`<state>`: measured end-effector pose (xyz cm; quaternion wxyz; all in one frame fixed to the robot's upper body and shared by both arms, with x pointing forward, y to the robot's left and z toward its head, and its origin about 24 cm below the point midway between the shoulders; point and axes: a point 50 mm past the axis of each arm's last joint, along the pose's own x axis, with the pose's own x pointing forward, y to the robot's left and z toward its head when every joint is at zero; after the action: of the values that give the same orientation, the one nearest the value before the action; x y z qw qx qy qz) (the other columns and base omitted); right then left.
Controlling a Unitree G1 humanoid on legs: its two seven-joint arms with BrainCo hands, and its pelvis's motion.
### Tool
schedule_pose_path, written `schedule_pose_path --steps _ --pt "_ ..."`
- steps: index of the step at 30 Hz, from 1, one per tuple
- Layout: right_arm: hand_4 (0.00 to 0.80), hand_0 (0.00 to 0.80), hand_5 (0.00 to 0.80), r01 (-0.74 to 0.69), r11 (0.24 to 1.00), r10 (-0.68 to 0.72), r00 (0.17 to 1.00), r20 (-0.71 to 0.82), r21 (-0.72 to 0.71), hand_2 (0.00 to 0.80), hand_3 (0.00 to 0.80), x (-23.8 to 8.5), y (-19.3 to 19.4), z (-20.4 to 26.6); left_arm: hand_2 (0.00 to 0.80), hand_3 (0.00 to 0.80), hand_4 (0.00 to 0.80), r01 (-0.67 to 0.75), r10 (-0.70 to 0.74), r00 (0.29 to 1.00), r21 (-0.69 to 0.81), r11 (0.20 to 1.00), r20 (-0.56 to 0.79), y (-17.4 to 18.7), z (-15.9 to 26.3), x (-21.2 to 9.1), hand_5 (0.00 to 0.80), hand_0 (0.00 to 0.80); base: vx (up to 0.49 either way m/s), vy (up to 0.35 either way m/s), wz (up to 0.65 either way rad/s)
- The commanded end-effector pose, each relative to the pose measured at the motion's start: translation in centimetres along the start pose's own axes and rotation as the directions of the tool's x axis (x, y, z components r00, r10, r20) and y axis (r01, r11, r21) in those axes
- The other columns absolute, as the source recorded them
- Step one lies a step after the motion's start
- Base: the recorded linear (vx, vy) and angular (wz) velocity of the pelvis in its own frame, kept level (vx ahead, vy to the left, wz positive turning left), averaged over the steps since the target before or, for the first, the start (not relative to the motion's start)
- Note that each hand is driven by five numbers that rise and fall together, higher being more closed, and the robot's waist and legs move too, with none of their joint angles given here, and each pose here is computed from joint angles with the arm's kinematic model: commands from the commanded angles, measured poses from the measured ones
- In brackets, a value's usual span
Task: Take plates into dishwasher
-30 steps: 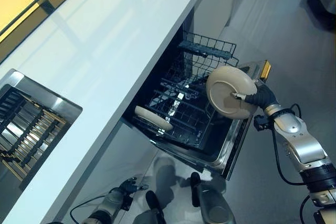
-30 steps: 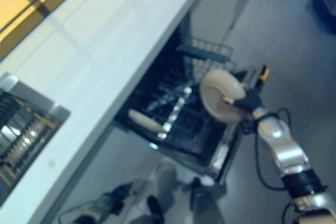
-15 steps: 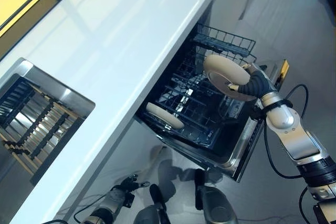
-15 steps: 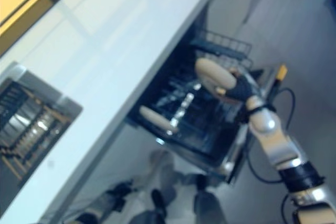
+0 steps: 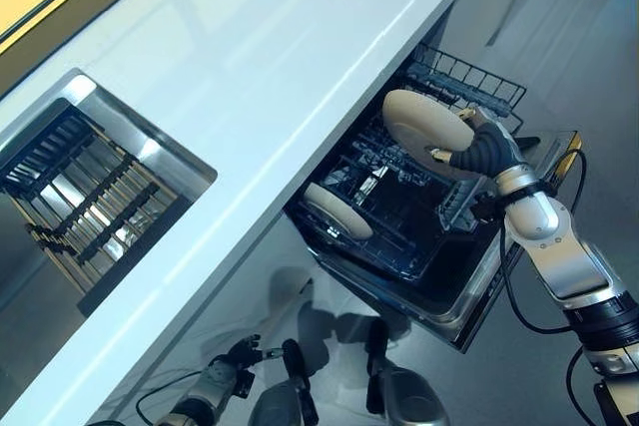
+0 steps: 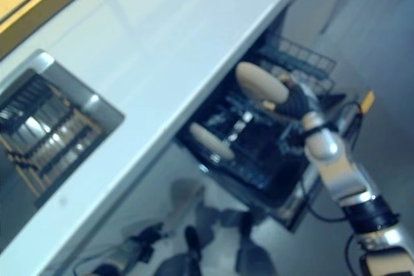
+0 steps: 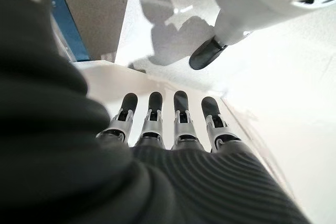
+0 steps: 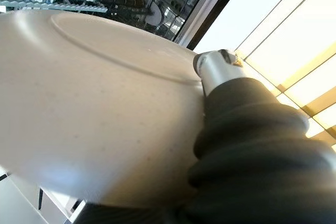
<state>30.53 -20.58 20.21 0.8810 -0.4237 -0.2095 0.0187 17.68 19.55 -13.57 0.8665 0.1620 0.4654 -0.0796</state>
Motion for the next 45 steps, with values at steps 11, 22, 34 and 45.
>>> schedule_pose_path --steps 11,22,34,45 --pt "0.800 0.800 0.800 0.108 0.991 -0.102 0.992 0.078 -0.073 0.800 0.800 3.2 -0.7 1.7 0.000 0.000 0.000 -0.084 0.085 0.996 0.051 0.995 -0.018 3.2 -0.6 -0.5 0.000 0.000 0.010 0.039 0.09" --pt "0.800 0.800 0.800 0.106 0.985 -0.106 0.994 0.001 -0.135 0.800 0.800 4.2 -0.5 0.2 0.000 0.000 0.000 -0.097 0.097 0.995 0.036 0.995 0.013 3.9 0.0 -0.6 0.000 0.000 0.029 0.060 0.08" --pt "0.800 0.800 0.800 0.081 0.985 -0.103 0.985 -0.142 -0.154 0.800 0.800 4.4 1.1 -2.6 0.000 0.000 0.000 -0.102 0.101 0.994 0.042 0.994 0.043 4.3 0.9 -0.6 0.000 0.000 0.023 0.045 0.08" --pt "0.800 0.800 0.800 0.005 0.983 -0.062 0.951 -0.303 -0.184 0.800 0.800 3.9 2.2 -6.0 0.000 0.000 0.000 -0.098 0.095 0.994 0.048 0.994 0.054 4.4 1.3 -0.6 0.000 0.000 0.001 0.001 0.01"
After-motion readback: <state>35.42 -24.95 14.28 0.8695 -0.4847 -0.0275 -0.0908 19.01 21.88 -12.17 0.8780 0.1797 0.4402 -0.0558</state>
